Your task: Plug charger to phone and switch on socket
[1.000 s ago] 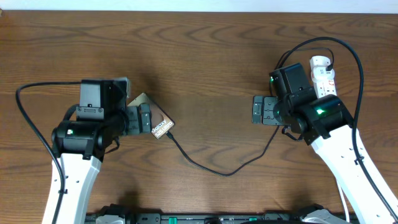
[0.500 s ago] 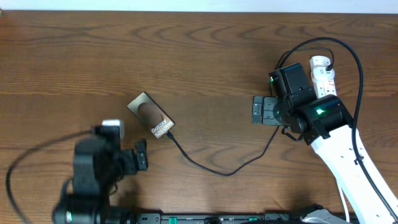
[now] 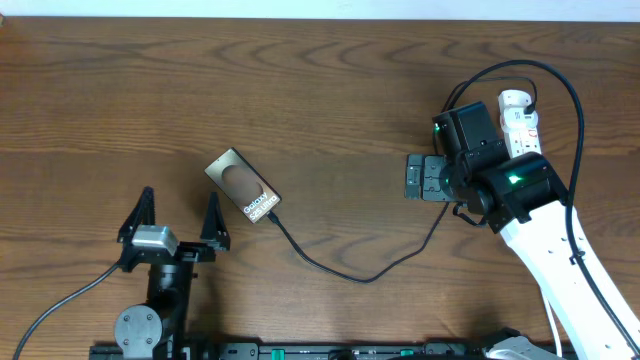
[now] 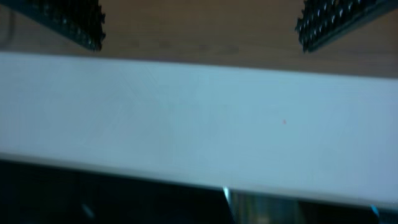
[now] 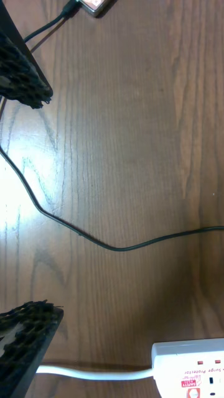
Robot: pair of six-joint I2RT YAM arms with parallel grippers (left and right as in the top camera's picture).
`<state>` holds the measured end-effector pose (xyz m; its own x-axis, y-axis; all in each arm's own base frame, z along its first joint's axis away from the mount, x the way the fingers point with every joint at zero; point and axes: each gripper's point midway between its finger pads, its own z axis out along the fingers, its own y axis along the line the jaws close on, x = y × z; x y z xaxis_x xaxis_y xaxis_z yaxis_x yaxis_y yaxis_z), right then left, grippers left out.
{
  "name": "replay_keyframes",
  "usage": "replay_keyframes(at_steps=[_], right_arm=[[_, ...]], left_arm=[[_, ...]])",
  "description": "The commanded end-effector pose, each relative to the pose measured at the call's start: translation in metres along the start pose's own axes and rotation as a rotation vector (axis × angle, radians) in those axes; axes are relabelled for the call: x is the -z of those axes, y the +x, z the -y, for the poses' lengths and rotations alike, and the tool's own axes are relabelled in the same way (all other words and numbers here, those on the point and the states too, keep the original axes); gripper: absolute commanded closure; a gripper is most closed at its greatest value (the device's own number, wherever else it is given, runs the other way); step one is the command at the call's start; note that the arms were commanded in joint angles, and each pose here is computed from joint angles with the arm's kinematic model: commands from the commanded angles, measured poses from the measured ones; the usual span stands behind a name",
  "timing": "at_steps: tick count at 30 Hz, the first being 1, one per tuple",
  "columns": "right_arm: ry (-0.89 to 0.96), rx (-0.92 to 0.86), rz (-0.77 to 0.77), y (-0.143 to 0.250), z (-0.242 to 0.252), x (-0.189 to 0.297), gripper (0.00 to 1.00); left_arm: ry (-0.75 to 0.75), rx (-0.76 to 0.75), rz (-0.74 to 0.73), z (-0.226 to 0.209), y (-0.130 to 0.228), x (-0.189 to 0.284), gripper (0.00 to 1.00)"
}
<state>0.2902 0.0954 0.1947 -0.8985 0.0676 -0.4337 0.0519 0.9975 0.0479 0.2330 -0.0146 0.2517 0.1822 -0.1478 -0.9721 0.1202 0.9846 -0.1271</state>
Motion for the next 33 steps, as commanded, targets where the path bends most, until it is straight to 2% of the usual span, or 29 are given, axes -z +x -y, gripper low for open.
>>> replay_keyframes(at_steps=[1,7,17,33], right_arm=[[0.002,0.002,0.006,-0.001,0.0,0.001,0.01],[0.002,0.002,0.006,-0.001,0.0,0.001,0.01],[0.002,0.002,0.006,-0.001,0.0,0.001,0.01],[0.002,0.002,0.006,-0.001,0.0,0.001,0.01]], left_arm=[[-0.039,-0.007,0.036,-0.012,0.004,0.0,0.02],[-0.082,-0.017,-0.026,-0.025,0.036,-0.001,0.02],[-0.101,0.039,-0.333,-0.029,0.11,0.013,0.02],[-0.109,0.033,-0.326,-0.031,0.108,0.013,0.02]])
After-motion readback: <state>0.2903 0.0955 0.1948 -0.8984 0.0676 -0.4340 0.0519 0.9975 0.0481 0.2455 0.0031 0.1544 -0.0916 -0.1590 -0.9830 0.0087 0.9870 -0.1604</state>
